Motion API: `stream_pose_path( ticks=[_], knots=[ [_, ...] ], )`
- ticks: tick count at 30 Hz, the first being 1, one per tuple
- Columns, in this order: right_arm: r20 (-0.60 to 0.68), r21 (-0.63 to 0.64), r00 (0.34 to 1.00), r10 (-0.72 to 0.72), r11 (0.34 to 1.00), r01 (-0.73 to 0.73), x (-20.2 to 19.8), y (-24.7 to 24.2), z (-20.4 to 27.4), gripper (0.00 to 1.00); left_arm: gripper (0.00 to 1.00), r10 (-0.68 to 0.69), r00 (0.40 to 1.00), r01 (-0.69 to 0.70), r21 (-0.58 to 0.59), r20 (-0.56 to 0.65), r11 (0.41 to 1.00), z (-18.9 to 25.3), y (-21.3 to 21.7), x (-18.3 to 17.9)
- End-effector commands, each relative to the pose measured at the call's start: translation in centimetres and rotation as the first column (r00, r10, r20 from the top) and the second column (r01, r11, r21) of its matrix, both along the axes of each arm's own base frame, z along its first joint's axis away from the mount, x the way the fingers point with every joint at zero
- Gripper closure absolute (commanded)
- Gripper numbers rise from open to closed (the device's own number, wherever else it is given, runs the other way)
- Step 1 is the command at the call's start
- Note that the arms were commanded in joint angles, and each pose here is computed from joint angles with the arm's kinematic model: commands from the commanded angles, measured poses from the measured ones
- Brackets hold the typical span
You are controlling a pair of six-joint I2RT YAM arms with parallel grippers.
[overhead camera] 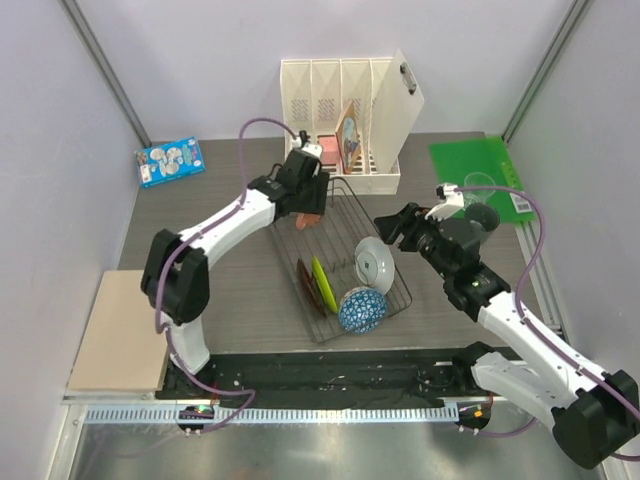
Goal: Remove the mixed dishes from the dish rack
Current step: Pick up the cup from the dish rack, then place the cup at the center of the board.
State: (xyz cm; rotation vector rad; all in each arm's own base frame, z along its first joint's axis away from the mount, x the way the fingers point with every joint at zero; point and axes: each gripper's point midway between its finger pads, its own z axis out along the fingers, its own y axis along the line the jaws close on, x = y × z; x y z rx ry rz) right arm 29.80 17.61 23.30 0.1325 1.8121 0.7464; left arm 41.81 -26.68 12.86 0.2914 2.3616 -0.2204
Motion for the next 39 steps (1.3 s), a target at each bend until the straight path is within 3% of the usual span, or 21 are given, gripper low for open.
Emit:
stream_pose_path(
  ticks=[1, 3, 6, 7, 9, 10, 11, 12, 13, 14, 15, 17, 20, 30, 37, 39],
  knots=[
    [0.092, 0.051, 0.995, -0.037, 0.998, 0.032, 0.2, -0.5, 4.3, 0.34, 1.0, -0.002, 0.978, 0.051, -0.232, 0.208, 0.971, 11.7, -0.8, -1.0],
    [0.08, 0.06, 0.994, -0.078, 0.996, 0.073, 0.5, -1.0, 4.2, 0.34, 1.0, -0.019, 0.972, 0.095, -0.312, 0.236, 0.945, 14.5, -1.1, -2.5],
    [0.054, 0.096, 0.988, -0.141, 0.986, 0.136, 0.9, -1.8, 3.9, 0.34, 1.0, -0.118, 0.959, 0.23, -0.464, 0.257, 0.855, 17.3, -3.0, -4.6],
    [0.048, 0.106, 0.989, -0.137, 0.986, 0.131, 0.7, -1.7, 3.5, 0.34, 1.0, -0.196, 0.954, 0.291, -0.554, 0.225, 0.78, 18.1, -4.0, -6.7],
    [0.078, 0.163, 0.992, -0.1, 0.983, 0.086, 0.3, -1.0, 4.7, 0.34, 1.0, -0.243, 0.939, 0.343, -0.66, 0.242, 0.669, 20.2, -4.5, -7.6],
    [0.088, 0.172, 0.996, -0.013, 0.985, -0.002, -0.5, 0.4, 4.9, 0.35, 1.0, -0.316, 0.931, 0.34, -0.746, 0.182, 0.572, 20.2, -5.2, -9.7],
    [0.119, 0.19, 0.993, 0.014, 0.981, -0.037, -0.6, 0.9, 5.8, 0.35, 1.0, -0.34, 0.924, 0.34, -0.785, 0.176, 0.518, 20.6, -5.1, -10.1],
    [0.116, 0.205, 0.99, 0.076, 0.974, -0.099, -1.1, 1.9, 5.8, 0.35, 1.0, -0.354, 0.894, 0.417, -0.802, 0.276, 0.427, 22.9, -5.5, -10.4],
    [0.123, 0.216, 0.984, 0.127, 0.965, -0.151, -1.6, 2.7, 6.0, 0.35, 1.0, -0.37, 0.907, 0.342, -0.865, 0.201, 0.366, 22.1, -5.6, -11.2],
    [0.143, 0.235, 0.979, 0.147, 0.956, -0.178, -1.8, 3.1, 6.6, 0.35, 1.0, -0.416, 0.885, 0.357, -0.881, 0.211, 0.312, 22.3, -5.8, -12.1],
    [0.149, 0.252, 0.975, 0.163, 0.947, -0.197, -2.0, 3.4, 7.0, 0.35, 1.0, -0.419, 0.862, 0.409, -0.881, 0.287, 0.238, 23.9, -5.8, -12.5],
    [0.174, 0.27, 0.965, 0.196, 0.933, -0.238, -2.5, 3.9, 7.7, 0.35, 1.0, -0.457, 0.858, 0.34, -0.926, 0.232, 0.167, 23.3, -6.0, -13.2],
    [0.203, 0.284, 0.953, 0.227, 0.917, -0.279, -3.1, 4.3, 8.7, 0.35, 1.0, -0.487, 0.816, 0.373, -0.927, 0.31, 0.035, 24.8, -5.8, -14.5],
    [0.194, 0.309, 0.948, 0.252, 0.901, -0.303, -2.8, 5.1, 8.2, 0.35, 1.0, -0.505, 0.795, 0.335, -0.937, 0.336, -0.097, 25.2, -5.5, -15.2],
    [0.317, 0.33, 0.92, 0.229, 0.883, -0.333, -5.0, 3.8, 10.7, 0.34, 1.0, -0.483, 0.813, 0.327, -0.942, 0.324, -0.082, 24.6, -5.0, -14.2],
    [0.301, 0.325, 0.931, 0.207, 0.895, -0.304, -5.2, 3.2, 10.2, 0.33, 1.0, -0.481, 0.816, 0.323, -0.943, 0.321, -0.081, 24.4, -4.9, -14.0]
  ],
)
